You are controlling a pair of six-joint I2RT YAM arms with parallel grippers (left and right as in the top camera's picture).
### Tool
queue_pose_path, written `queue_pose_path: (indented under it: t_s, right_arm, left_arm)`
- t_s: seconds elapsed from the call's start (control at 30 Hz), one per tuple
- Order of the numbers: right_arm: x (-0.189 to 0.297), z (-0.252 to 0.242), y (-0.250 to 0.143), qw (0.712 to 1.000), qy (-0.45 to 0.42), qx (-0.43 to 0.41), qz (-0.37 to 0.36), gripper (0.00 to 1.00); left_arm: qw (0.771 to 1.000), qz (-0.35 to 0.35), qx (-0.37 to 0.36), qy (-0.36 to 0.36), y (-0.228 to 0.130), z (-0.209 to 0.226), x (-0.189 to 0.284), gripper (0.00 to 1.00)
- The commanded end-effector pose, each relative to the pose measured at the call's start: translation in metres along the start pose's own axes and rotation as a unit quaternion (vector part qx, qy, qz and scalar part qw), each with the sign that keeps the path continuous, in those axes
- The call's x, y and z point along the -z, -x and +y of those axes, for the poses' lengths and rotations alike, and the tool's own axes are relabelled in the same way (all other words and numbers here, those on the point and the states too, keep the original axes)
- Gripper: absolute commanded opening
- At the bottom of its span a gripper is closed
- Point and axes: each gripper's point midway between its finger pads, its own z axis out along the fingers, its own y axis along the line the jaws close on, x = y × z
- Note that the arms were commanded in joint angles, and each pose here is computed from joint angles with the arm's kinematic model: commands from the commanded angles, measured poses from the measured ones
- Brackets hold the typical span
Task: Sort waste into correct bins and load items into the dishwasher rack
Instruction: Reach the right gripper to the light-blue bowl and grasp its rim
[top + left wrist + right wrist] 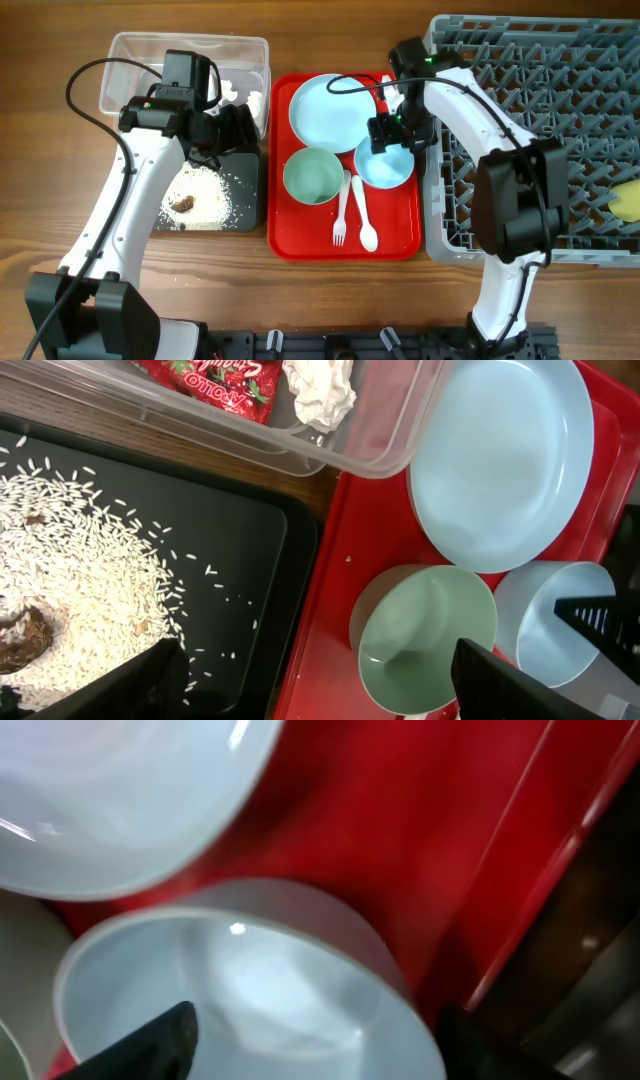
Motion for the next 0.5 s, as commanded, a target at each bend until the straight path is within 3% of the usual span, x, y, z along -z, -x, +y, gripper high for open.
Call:
queue_pose_path:
  t_s: [0.0,0.27,0.47]
  right_arm:
    - [-0.0053,0.0030,-0.0093,1.000,0.015,-0.007,0.026,0.61]
    - [-0.0051,0.0010,-0.0136,0.999,0.009,-0.009,0.034,0.32]
    - [-0.0072,0.0002,-0.0113,0.999,0.008,-0.008,0.031,0.19]
  left_arm:
    - [1.000,-0.009,-0.004,0.005,0.0024,0.0024,0.0039,0.86]
    - [1.000,-0.009,-0.004,0.005,0.0023,0.0024,0.0039,0.86]
    - [1.000,-0.009,-0.004,0.005,0.0023,0.0024,0.0039,0.86]
